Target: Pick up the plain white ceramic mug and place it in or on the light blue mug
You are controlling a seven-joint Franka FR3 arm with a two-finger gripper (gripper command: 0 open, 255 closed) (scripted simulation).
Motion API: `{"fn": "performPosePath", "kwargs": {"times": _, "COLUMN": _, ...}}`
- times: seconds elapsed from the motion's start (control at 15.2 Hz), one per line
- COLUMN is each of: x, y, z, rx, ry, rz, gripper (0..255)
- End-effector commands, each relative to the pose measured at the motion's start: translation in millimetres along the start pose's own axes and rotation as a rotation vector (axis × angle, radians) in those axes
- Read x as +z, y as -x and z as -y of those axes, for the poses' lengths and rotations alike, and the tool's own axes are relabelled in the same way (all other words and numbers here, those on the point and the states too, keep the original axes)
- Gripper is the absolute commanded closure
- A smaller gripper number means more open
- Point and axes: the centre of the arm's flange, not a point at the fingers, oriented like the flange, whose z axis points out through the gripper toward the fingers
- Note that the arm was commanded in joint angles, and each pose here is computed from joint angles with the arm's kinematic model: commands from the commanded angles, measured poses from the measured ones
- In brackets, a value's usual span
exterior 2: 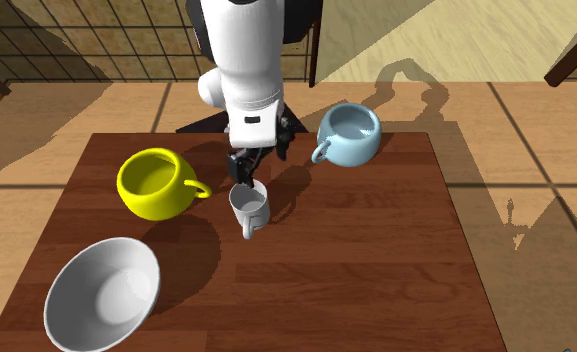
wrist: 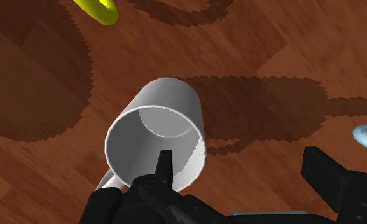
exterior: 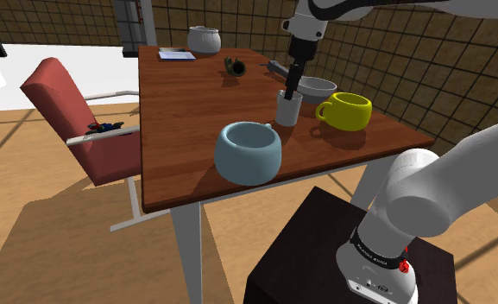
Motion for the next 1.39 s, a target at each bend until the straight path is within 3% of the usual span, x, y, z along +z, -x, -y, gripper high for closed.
{"fn": "performPosePath", "kwargs": {"times": 0.0, "x": 13, "y": -4, "z": -22, "rx": -0.067, "ry": -0.01, "rz": 0.013, "gripper": 0}}
{"fn": "performPosePath", "kwargs": {"times": 0.53, "x": 53, "y": -4, "z": -22, "rx": -0.067, "ry": -0.01, "rz": 0.013, "gripper": 0}}
{"fn": "performPosePath", "kwargs": {"times": 1.06, "x": 53, "y": -4, "z": -22, "rx": -0.067, "ry": -0.01, "rz": 0.013, "gripper": 0}}
{"fn": "performPosePath", "kwargs": {"times": 1.12, "x": 53, "y": -4, "z": -22, "rx": -0.067, "ry": -0.01, "rz": 0.013, "gripper": 255}}
{"fn": "performPosePath", "kwargs": {"times": 1.32, "x": 53, "y": -4, "z": -22, "rx": -0.067, "ry": -0.01, "rz": 0.013, "gripper": 255}}
